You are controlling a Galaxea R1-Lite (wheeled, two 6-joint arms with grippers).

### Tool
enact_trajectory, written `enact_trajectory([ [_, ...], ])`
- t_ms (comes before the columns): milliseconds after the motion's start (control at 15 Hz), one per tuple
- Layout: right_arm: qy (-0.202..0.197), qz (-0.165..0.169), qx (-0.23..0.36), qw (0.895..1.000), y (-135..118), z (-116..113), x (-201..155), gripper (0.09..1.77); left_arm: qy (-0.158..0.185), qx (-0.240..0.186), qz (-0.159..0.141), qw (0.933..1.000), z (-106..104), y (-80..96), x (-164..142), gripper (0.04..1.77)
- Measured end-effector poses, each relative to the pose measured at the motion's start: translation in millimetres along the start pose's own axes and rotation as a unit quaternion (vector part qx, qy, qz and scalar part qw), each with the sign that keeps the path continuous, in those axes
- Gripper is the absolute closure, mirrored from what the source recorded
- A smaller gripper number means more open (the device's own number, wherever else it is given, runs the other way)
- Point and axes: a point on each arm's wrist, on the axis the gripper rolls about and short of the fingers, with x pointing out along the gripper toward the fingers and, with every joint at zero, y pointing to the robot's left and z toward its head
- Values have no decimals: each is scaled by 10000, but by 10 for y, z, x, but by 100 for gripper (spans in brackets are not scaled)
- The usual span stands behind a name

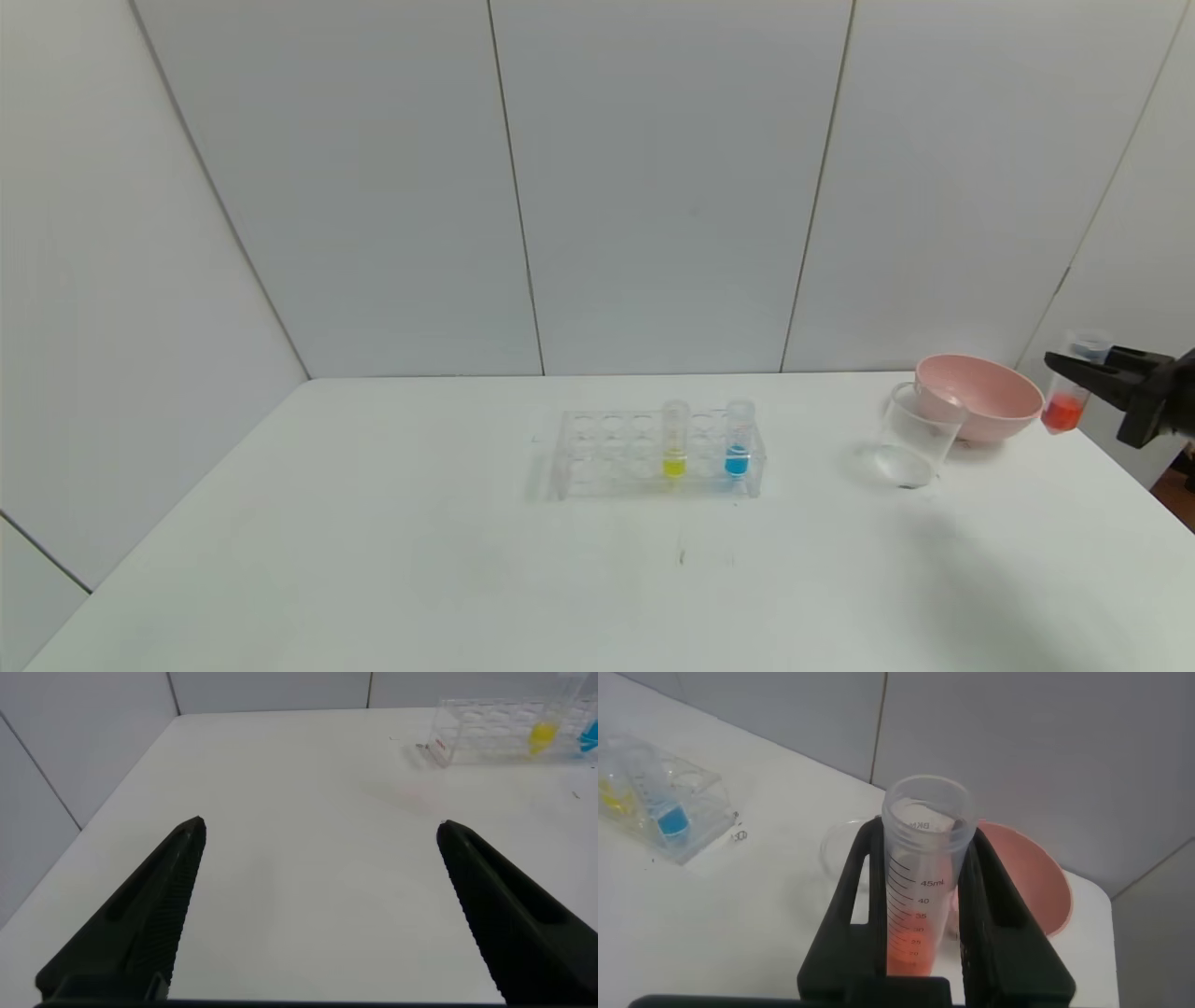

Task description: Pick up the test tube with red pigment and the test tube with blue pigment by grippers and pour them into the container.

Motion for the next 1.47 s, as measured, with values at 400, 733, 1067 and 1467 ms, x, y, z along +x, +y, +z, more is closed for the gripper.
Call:
enact_trajectory([
  [400,665,413,-251,9966,-106,-86,601,136,2,0,0,10000,0,0,0,5],
  [733,1459,449,-973,9835,-82,185,943,136,0,0,-2,10000,0,0,0,5],
  [1067,1974,831,-1781,9604,-101,320,1040,136,0,0,0,10000,0,0,0,5],
  [1467,2673,1268,-2450,9232,-146,503,931,136,2,0,0,10000,0,0,0,5],
])
